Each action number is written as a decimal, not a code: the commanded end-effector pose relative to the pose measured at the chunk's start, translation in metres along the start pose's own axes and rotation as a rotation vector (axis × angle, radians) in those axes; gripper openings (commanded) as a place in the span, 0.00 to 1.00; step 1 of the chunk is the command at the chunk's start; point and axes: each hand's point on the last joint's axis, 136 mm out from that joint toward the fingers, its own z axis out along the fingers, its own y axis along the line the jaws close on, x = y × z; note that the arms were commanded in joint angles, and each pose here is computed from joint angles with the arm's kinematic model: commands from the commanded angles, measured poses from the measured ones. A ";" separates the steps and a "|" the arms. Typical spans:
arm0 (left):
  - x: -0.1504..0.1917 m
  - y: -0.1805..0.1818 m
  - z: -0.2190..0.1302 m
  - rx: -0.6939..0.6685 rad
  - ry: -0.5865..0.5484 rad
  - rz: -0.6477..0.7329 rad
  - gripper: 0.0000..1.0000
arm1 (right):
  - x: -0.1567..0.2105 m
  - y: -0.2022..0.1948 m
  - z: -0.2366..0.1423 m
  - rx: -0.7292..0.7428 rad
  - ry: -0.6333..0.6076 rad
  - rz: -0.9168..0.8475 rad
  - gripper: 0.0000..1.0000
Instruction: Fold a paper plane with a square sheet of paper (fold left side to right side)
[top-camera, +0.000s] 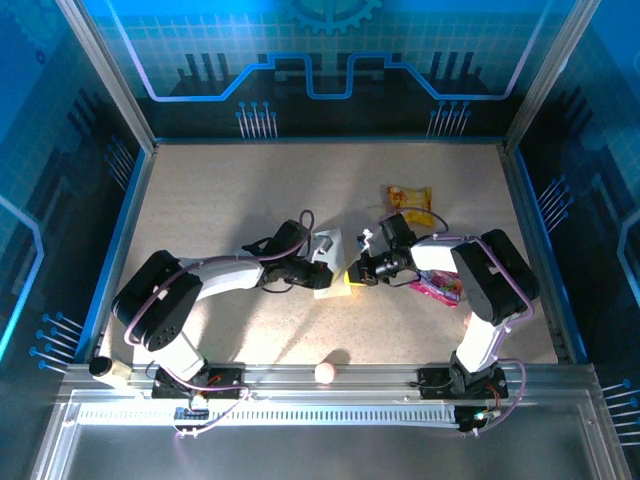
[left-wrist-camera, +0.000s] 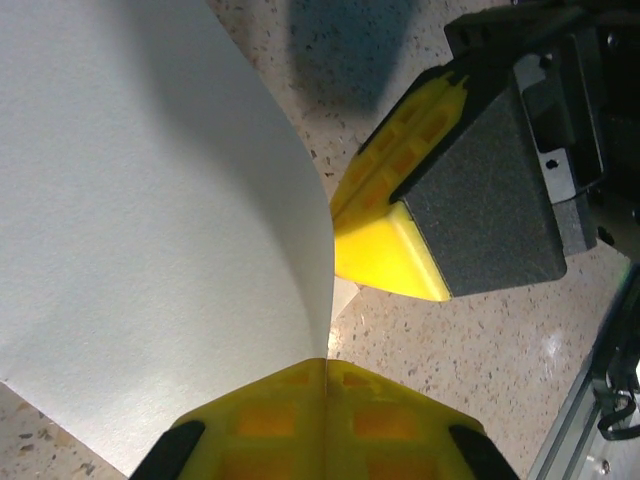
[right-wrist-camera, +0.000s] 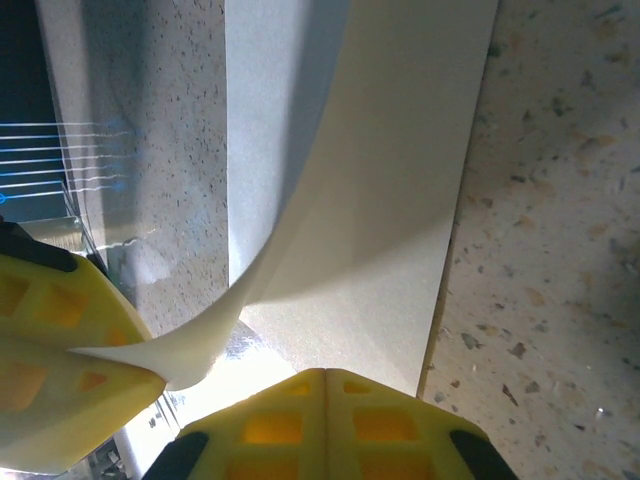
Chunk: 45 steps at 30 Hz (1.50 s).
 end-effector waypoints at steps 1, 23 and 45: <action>-0.004 -0.010 -0.009 0.044 0.013 0.049 0.00 | -0.004 0.011 0.002 -0.034 0.009 -0.042 0.00; -0.005 -0.003 -0.015 0.041 0.004 0.035 0.00 | -0.005 -0.015 0.020 0.060 0.056 0.008 0.00; -0.005 0.014 -0.007 0.071 0.100 -0.018 0.00 | 0.014 -0.032 0.025 0.172 0.117 0.016 0.00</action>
